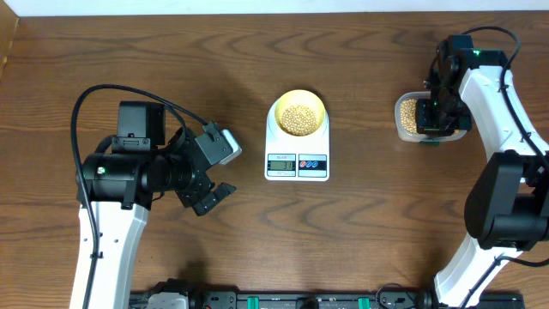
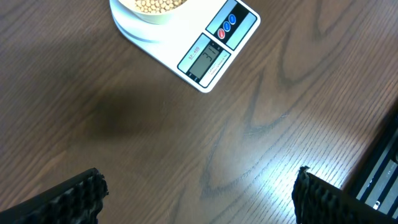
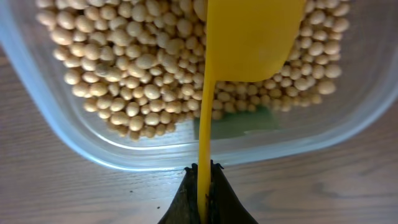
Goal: Scoop item into bowl and weigh 50g on scale
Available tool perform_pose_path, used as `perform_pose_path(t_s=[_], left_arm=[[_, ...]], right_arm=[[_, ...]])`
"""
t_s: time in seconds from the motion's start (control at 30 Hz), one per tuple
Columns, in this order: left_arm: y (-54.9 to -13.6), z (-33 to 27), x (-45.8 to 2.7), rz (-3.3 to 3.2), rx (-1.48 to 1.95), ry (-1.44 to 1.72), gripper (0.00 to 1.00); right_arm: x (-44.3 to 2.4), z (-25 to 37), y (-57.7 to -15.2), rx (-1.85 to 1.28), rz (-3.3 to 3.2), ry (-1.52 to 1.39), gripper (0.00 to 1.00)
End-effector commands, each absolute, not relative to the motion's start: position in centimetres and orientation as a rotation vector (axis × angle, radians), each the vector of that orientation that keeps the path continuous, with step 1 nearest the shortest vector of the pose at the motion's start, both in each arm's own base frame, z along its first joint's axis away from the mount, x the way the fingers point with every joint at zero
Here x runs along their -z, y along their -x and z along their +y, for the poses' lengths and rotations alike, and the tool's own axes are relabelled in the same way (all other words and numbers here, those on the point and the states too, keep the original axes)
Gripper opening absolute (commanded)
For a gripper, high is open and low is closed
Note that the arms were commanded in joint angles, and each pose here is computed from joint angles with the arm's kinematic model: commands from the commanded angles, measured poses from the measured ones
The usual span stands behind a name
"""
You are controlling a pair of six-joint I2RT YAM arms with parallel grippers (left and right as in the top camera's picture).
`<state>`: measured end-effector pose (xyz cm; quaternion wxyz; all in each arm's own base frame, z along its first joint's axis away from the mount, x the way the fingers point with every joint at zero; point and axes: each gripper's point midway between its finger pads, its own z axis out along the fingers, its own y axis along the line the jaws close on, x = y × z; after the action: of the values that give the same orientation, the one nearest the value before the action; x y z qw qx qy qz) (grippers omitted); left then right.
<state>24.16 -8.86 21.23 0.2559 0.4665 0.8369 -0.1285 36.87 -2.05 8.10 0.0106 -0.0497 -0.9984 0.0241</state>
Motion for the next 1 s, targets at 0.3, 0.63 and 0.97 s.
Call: perform_pose_path(t_s=[0.3,0.63,0.97], left_arm=[[-24.2,-8.8,-21.7,2.256,0.333,-1.27,0.98],[-24.2,-8.7,-21.7,2.256,0.334,-1.27,0.98],[-24.2,-8.8,-21.7,2.256,0.333,-1.27,0.98]], right_arm=[[-8.9,0.5,-37.4,0.398,-3.11,0.124,0.01],[-10.4,0.3,-37.6,0.773,-3.074,0.196,0.01],[-10.8,-1.7,-36.7,0.892,-3.041,0.264,0.01]])
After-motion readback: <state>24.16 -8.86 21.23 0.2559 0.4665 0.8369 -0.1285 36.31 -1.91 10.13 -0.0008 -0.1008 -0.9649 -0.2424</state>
